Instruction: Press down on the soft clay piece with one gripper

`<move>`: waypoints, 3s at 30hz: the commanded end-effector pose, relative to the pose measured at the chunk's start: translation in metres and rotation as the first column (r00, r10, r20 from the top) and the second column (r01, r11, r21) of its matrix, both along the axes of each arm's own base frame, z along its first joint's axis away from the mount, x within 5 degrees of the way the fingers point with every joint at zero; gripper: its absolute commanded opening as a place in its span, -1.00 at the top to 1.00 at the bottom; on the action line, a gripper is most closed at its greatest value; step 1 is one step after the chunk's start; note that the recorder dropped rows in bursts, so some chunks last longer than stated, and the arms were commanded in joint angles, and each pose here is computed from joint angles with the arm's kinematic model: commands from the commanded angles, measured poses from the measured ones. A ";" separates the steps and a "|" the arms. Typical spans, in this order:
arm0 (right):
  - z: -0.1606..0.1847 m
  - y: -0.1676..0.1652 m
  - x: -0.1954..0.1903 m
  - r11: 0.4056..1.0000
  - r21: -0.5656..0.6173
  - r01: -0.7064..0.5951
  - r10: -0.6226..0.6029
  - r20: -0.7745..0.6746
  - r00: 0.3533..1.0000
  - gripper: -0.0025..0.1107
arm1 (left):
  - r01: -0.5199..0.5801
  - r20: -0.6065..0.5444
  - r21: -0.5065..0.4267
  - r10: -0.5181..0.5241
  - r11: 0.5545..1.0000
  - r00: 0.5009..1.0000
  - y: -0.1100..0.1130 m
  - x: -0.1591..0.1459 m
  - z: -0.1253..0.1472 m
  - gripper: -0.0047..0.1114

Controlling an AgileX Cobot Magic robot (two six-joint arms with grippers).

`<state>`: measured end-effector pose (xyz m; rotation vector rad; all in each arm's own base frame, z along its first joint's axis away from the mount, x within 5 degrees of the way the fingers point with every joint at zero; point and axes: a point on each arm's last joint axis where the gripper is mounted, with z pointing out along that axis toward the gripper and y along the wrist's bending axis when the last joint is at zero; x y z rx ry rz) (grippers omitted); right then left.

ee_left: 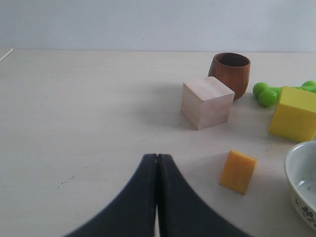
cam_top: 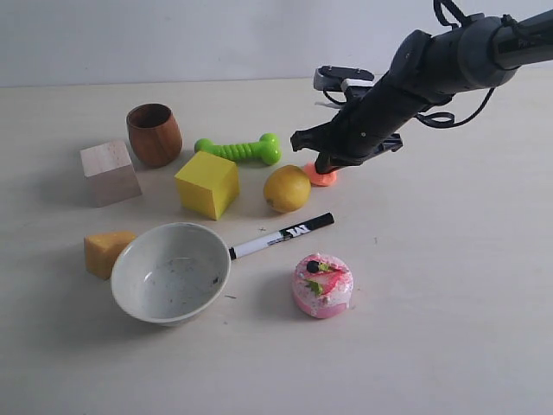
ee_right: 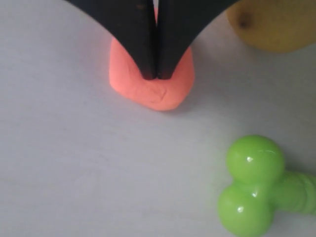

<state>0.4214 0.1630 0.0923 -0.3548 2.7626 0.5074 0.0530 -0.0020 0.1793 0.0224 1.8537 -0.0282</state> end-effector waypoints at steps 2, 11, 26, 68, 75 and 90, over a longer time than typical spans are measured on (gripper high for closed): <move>-0.037 -0.004 -0.012 0.996 -0.063 -0.059 0.051 -0.113 0.992 0.96 | 0.006 0.015 -0.004 -0.005 1.000 1.000 0.000 0.000 0.002 0.92; -0.037 -0.004 -0.012 0.997 -0.061 -0.056 0.048 -0.115 0.992 0.96 | 0.006 0.015 -0.004 -0.005 1.000 1.000 0.000 0.000 0.002 0.92; -0.037 -0.003 -0.012 0.998 -0.042 -0.036 0.031 -0.120 0.992 0.96 | 0.006 0.015 -0.004 -0.005 1.000 1.000 0.000 0.000 0.002 0.92; -0.001 -0.002 0.000 1.000 -0.023 -0.004 0.005 0.035 0.999 0.96 | 0.006 0.015 -0.004 -0.005 1.000 1.000 0.000 0.000 0.002 0.92; -0.001 -0.001 -0.001 1.000 -0.008 0.006 -0.005 0.025 1.000 0.87 | 0.006 0.015 -0.004 -0.005 1.000 1.000 0.000 0.000 0.002 0.92; -0.001 -0.001 -0.002 1.000 -0.008 0.002 -0.002 0.017 1.000 0.60 | 0.006 0.015 -0.004 -0.005 1.000 1.000 0.000 0.000 0.002 0.92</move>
